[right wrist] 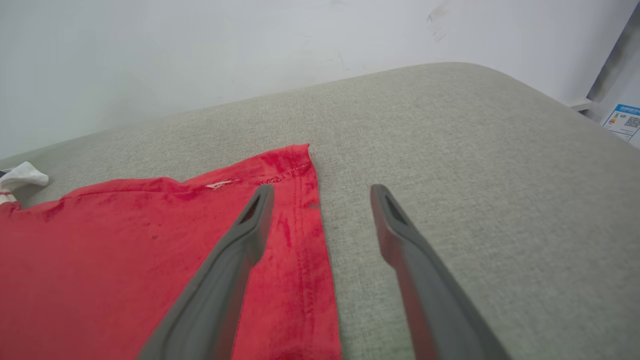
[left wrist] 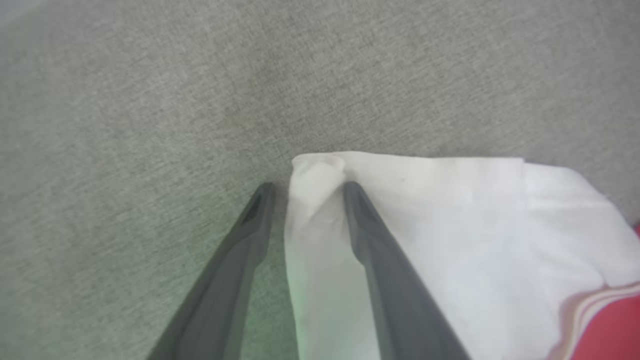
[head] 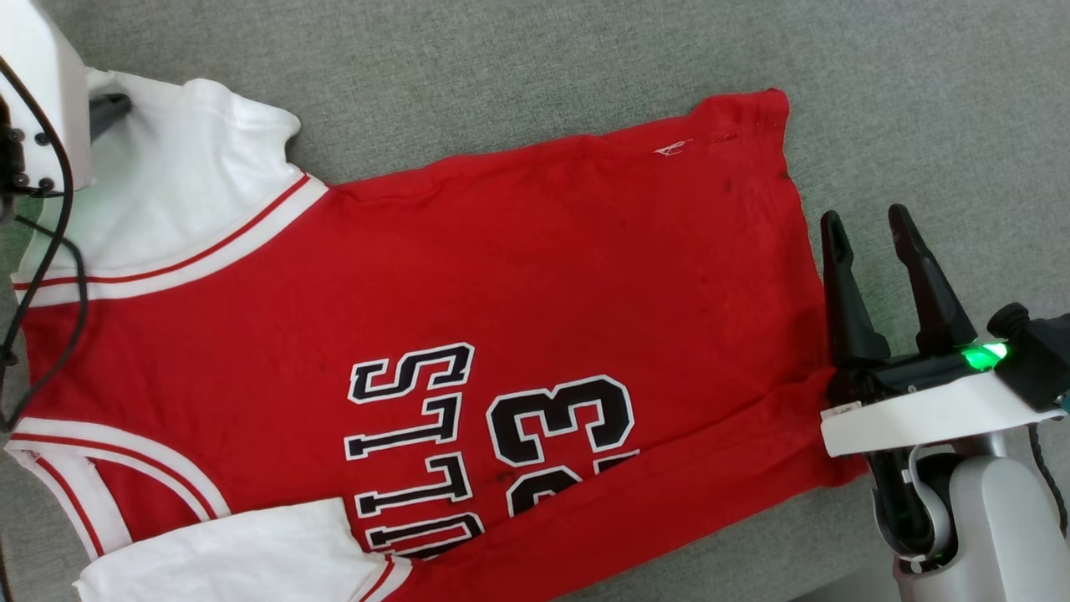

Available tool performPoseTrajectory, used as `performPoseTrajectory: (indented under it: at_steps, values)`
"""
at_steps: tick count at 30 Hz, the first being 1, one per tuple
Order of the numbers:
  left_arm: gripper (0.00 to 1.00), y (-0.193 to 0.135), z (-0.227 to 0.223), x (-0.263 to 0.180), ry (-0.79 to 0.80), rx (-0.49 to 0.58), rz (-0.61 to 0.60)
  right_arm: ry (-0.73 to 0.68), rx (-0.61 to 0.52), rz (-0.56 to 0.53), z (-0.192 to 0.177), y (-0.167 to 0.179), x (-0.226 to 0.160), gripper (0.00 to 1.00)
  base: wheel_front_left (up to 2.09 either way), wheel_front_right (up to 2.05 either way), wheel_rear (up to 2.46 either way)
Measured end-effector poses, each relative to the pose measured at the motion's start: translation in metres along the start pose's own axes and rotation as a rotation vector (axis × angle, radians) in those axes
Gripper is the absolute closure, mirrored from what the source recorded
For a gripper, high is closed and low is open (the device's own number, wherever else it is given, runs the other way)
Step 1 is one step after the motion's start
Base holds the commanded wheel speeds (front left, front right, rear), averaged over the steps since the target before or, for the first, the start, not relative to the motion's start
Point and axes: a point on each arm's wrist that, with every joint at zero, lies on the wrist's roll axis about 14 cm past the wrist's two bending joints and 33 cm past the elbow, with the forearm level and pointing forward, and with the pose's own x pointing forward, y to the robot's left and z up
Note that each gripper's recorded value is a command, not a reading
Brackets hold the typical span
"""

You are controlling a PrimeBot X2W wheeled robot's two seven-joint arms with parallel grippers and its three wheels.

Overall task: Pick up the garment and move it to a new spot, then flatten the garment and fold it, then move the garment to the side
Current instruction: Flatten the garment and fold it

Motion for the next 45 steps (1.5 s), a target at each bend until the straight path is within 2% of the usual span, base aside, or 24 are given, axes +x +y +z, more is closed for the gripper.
performPoseTrajectory:
  at_steps: [7,12,16,22,26,31,37,45]
  values:
    - [1.0,-0.004,0.009,-0.007,-0.091,-0.013,-0.011,-0.007,0.009,0.012,0.004,0.004,0.003,0.0,0.0,0.0,0.0]
    - [1.0,-0.009,0.03,-0.034,-0.252,0.002,-0.015,-0.002,-0.017,0.042,0.014,0.007,0.004,0.0,0.0,0.0,0.0]
    - [1.0,-0.013,0.038,-0.059,-0.35,0.04,-0.014,0.061,-0.066,0.09,0.015,0.012,0.004,0.0,0.0,0.0,0.0]
    - [1.0,-0.033,0.039,-0.097,-0.485,0.078,-0.056,0.233,-0.182,0.147,0.015,0.009,0.006,0.0,0.0,0.0,0.0]
    - [1.0,-0.045,0.031,-0.118,-0.539,0.117,-0.075,0.392,-0.288,0.181,0.012,0.007,0.011,0.0,0.0,0.0,0.0]
    - [1.0,-0.059,0.02,-0.14,-0.592,0.171,-0.095,0.525,-0.389,0.195,0.02,0.008,0.028,0.0,0.0,0.0,0.0]
    - [1.0,-0.068,0.008,-0.158,-0.632,0.207,-0.105,0.676,-0.455,0.199,0.012,0.011,0.053,0.0,0.0,0.0,0.0]
    - [1.0,-0.071,-0.017,-0.159,-0.631,0.199,-0.108,0.823,-0.522,0.248,-0.025,0.022,0.077,0.0,0.0,0.0,0.0]
